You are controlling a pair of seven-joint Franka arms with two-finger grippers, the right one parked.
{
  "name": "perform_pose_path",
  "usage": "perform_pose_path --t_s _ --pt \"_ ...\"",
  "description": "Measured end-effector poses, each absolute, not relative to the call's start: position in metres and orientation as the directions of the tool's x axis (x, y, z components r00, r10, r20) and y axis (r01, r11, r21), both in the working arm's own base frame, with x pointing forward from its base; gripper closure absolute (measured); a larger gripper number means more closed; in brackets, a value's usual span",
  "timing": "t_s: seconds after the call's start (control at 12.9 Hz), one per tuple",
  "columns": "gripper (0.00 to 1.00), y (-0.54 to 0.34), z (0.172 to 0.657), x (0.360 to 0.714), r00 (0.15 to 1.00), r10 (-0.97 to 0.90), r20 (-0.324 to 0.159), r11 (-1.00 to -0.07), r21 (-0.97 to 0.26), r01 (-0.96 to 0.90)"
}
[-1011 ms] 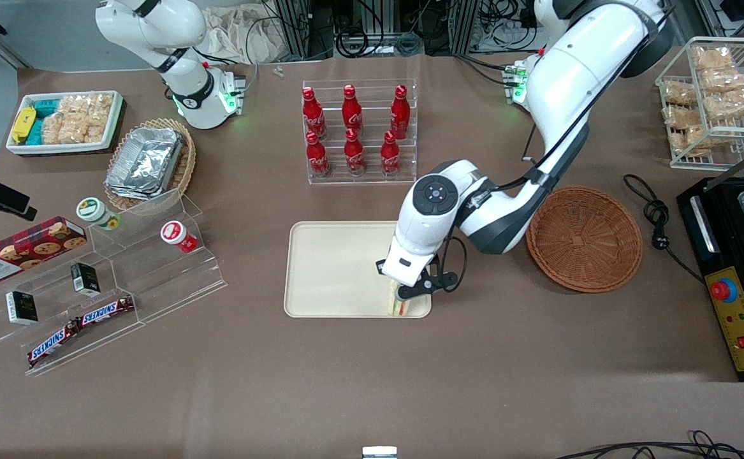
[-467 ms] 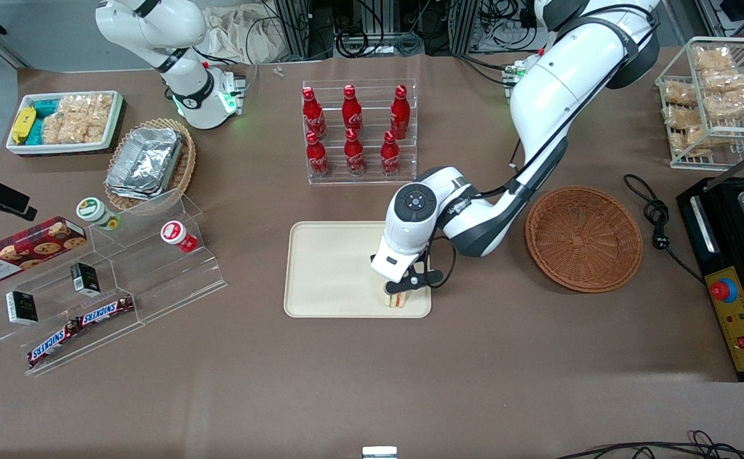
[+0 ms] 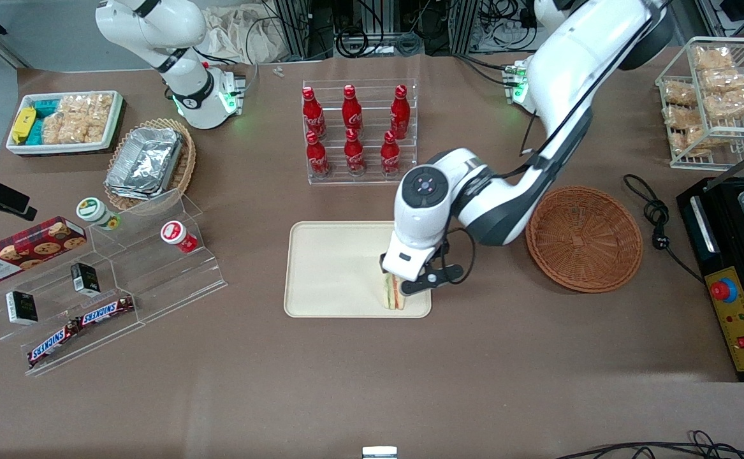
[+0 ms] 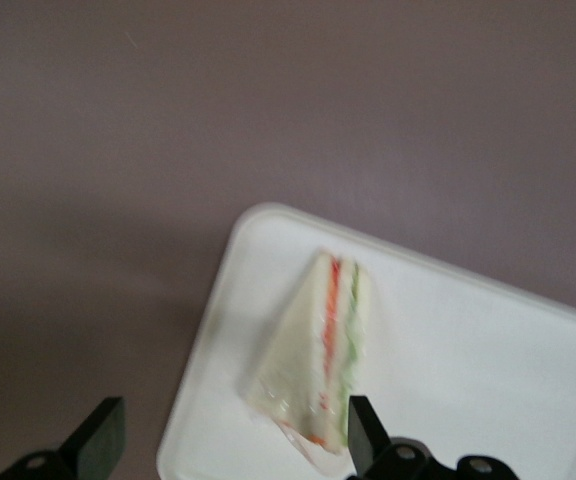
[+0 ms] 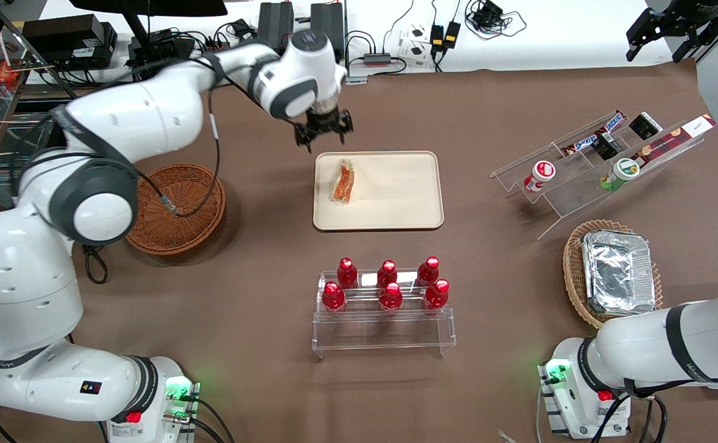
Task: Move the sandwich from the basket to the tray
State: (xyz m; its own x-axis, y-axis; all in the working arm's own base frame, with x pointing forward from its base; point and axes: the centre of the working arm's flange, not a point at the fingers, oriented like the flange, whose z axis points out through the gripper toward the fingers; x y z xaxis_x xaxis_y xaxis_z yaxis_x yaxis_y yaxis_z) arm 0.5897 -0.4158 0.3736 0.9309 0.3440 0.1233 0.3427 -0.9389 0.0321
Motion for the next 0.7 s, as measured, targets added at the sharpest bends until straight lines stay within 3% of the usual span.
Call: perform_pose_path --t_s 0.16,0.31,0.7 --pt "0.0 -0.38 0.419 0.605 0.902 0.396 0.174 -0.918 0.041 0.395" --pt "0.0 -0.343 0.453 0.619 0.887 0.42 0.19 -0.907 0.068 0.415" --pt "0.0 -0.203 0.559 0.617 0.973 0.225 0.049 -0.972 0.079 0.221"
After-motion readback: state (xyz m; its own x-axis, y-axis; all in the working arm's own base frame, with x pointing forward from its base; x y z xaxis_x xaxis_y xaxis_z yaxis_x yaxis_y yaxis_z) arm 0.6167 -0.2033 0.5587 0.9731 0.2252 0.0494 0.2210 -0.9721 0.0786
